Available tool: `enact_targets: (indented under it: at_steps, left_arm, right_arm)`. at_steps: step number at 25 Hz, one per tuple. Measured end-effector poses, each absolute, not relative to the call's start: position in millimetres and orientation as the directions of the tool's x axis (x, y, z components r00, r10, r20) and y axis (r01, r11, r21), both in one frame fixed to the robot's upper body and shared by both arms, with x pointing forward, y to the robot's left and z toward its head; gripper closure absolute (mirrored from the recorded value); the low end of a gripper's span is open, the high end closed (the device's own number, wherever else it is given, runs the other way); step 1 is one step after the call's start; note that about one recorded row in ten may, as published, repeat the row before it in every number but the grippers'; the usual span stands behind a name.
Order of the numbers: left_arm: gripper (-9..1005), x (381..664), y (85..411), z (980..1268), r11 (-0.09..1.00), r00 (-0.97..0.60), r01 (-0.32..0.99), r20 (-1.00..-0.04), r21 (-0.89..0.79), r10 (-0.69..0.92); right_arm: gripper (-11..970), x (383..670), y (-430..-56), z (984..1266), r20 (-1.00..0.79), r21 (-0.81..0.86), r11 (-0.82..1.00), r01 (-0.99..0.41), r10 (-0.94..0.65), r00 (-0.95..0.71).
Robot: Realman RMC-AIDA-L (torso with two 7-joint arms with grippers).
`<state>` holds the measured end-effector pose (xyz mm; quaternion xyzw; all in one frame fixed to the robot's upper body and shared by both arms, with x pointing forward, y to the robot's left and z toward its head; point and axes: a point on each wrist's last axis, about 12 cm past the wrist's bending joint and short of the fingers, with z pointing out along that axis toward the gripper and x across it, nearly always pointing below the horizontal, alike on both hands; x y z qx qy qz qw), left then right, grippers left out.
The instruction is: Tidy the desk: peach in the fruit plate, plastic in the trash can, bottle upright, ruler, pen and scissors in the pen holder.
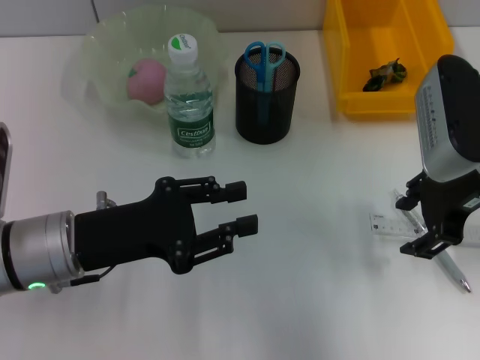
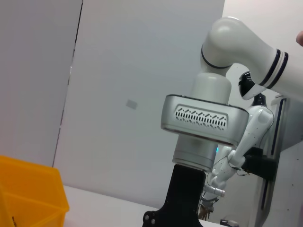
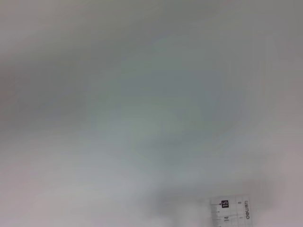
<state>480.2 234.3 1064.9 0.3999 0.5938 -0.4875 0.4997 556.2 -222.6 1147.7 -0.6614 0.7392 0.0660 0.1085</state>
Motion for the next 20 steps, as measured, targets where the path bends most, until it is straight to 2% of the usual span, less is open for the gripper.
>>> enact_targets:
  at_steps: [20]
  left_arm:
    - [541, 483, 233, 1064, 0.225, -0.180, 0.958, -0.984, -0.176, -0.004]
  right_arm:
    - [255, 563, -216, 1131, -0.253, -0.069, 0.103, -0.992, -0.964, -0.082]
